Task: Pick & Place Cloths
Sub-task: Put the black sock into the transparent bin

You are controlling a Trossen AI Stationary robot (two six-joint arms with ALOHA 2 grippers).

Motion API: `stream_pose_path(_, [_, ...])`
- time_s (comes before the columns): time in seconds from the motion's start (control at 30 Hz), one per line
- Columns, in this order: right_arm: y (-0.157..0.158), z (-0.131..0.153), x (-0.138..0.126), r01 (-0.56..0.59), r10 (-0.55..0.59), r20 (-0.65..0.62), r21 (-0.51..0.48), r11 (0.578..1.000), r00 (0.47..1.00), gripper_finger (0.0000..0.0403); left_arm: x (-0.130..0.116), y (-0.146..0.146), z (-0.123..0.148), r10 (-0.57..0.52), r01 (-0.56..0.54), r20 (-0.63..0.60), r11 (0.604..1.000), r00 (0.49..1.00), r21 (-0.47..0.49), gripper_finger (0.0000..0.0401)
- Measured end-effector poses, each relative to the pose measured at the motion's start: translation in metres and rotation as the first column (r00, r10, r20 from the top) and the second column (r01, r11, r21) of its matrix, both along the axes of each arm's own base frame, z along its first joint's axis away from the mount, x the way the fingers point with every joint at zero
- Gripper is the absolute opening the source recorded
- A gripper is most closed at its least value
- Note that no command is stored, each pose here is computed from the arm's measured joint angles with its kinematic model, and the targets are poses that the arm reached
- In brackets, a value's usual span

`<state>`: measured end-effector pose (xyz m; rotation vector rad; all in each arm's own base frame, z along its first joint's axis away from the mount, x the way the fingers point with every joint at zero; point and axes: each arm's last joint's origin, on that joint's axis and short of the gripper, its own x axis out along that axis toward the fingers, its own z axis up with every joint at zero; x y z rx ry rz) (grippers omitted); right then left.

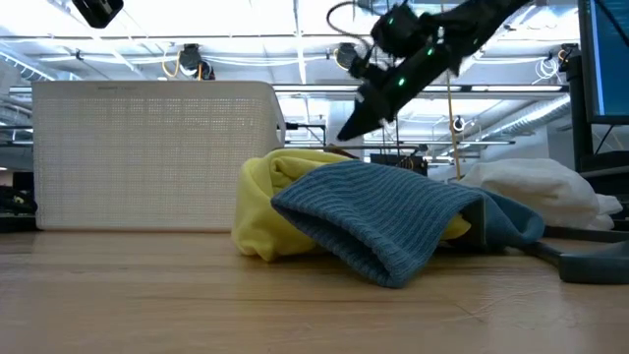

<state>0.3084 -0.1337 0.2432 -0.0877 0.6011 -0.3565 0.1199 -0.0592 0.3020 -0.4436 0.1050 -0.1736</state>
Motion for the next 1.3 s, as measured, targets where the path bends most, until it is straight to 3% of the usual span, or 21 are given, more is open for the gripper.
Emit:
stream_pose_path(0.23, [0.035,0.04,-0.028,-0.022,0.019,0.039,0.069,0.997,0.999,0.0207,0.0,0.0,0.0,0.0,0.0,0.001,1.0,1.0,0.003,0.025])
stream_pose_path(0.47, [0.082,0.061,-0.062,-0.147,0.153,-0.056,0.104,0.984,0.987,0.021,0.0,0.0,0.0,0.0,0.0,0.001,1.0,1.0,0.001,0.025])
stream_pose_path(0.57, [0.101,0.061,-0.076,-0.217,0.238,-0.132,0.154,0.964,0.962,0.021,0.0,0.0,0.0,0.001,-0.001,0.001,1.0,1.0,0.001,0.025])
stream_pose_path(0.83, [0.133,0.051,-0.094,-0.245,0.32,-0.301,0.262,0.933,0.898,0.021,0.0,0.0,0.0,0.001,-0.001,0.005,1.0,1.0,0.023,0.025])
stream_pose_path(1.3, [0.139,0.042,-0.093,-0.141,0.253,-0.363,0.307,0.941,0.897,0.021,0.0,0.0,0.0,0.002,-0.002,0.005,1.0,1.0,0.023,0.025])
